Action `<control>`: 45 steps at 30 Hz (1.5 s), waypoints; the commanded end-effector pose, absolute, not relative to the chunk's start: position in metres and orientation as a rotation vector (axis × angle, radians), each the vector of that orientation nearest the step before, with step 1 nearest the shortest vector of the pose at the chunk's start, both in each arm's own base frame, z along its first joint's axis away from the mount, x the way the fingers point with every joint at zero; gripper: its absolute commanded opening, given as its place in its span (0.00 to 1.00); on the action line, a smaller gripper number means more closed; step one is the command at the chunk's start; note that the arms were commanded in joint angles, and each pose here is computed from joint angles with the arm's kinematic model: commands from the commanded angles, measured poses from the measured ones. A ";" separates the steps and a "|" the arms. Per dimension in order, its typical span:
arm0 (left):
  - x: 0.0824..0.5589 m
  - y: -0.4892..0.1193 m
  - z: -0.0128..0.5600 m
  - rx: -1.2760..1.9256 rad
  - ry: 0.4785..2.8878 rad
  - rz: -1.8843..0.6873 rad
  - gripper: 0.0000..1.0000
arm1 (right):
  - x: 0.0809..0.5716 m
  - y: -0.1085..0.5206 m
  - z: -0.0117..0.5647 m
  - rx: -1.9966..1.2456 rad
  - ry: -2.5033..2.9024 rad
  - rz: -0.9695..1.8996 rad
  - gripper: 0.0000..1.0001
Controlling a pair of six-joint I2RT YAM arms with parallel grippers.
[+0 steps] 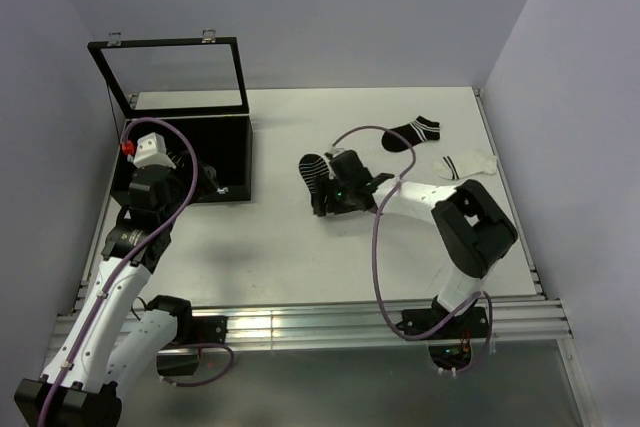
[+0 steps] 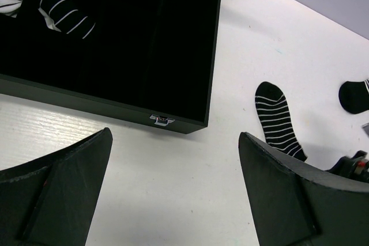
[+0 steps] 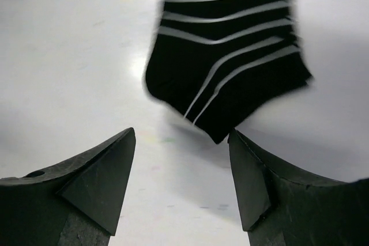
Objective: Roll the socks
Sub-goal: Adjust the sock at the center of the board.
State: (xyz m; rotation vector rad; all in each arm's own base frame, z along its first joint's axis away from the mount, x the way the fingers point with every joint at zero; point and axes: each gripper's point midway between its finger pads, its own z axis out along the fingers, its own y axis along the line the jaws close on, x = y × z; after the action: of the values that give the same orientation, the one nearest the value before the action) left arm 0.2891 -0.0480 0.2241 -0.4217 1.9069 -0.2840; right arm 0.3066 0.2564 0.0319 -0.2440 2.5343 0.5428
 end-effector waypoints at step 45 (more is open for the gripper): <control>0.295 -0.062 0.225 -0.351 1.911 -0.342 0.99 | 0.378 0.210 -0.001 0.082 2.606 0.337 0.75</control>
State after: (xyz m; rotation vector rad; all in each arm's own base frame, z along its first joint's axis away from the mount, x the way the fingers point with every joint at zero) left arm 0.2910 -0.0519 0.2215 -0.4066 1.9199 -0.2981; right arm 0.4089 0.2468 0.0259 -0.0817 2.4864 0.4438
